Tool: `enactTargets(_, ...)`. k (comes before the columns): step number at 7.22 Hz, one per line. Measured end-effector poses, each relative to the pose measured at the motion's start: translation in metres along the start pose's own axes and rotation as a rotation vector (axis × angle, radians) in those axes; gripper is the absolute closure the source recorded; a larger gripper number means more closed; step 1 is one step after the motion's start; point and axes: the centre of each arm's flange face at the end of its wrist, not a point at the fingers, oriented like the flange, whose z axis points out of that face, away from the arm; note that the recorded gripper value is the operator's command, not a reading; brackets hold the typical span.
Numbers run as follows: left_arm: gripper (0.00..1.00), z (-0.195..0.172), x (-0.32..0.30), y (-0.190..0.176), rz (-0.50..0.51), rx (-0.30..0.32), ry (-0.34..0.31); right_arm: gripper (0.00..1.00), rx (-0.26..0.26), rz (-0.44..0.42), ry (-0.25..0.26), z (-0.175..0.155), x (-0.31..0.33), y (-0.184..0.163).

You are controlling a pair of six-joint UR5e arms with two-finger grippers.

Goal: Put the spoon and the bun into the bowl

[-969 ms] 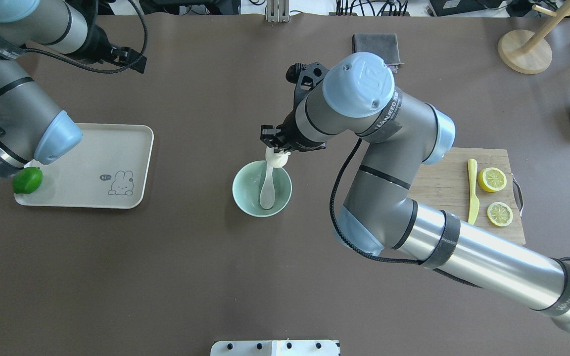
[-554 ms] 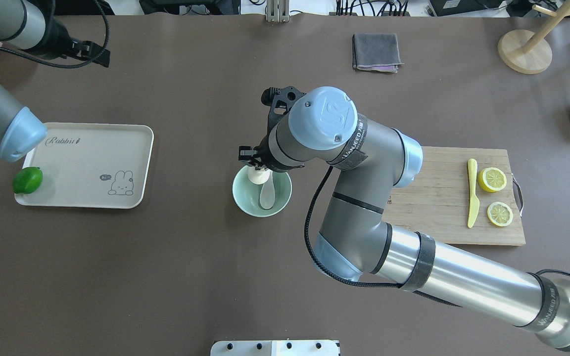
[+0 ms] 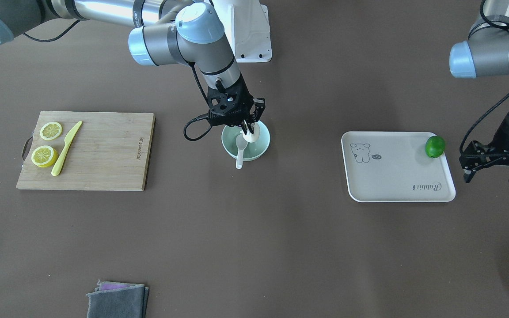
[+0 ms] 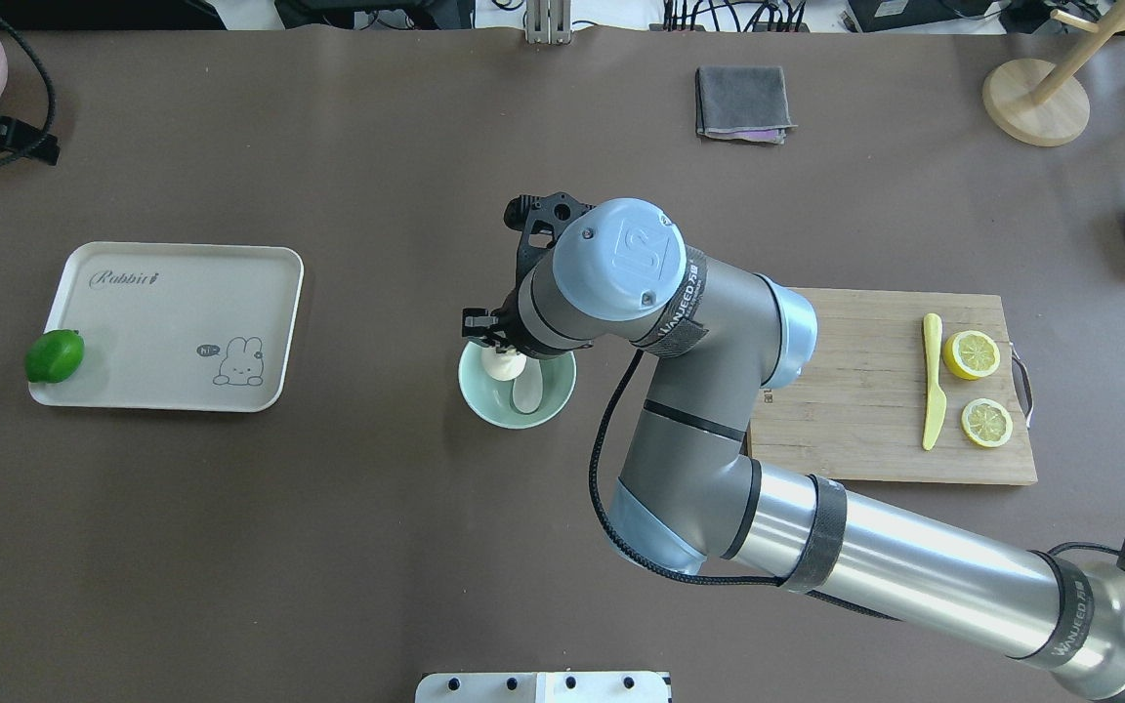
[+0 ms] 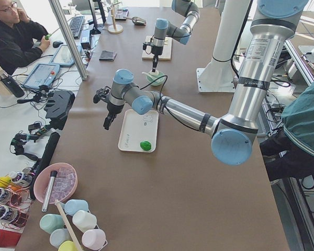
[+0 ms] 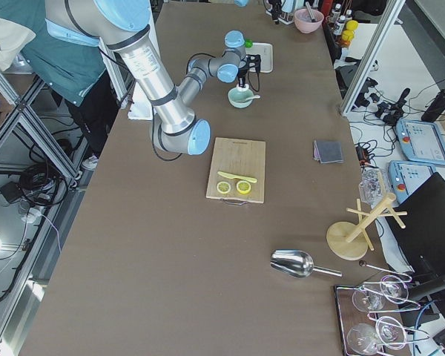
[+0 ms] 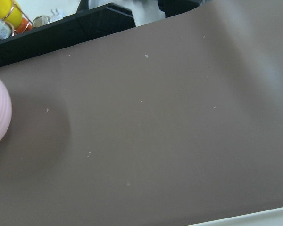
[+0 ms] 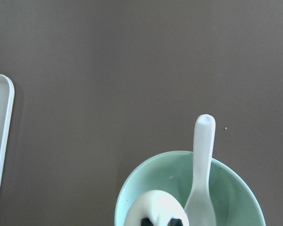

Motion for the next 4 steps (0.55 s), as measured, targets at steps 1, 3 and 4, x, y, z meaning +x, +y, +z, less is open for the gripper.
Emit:
enactTargets(1, 0.02, -0.005, -0.024, 0.005, 0.012, -0.009, -0.003, 0.00, 0.009, -0.035, -0.007, -0.011, 0.010, -0.004)
enactTargets(3, 0.02, -0.015, -0.065, 0.016, 0.039, -0.020, -0.020, 0.00, 0.041, -0.146, 0.016, -0.050, 0.079, -0.026)
enactTargets(4, 0.02, -0.019, -0.077, 0.019, 0.031, -0.024, -0.028, 0.00, 0.026, -0.147, 0.028, -0.075, 0.121, -0.054)
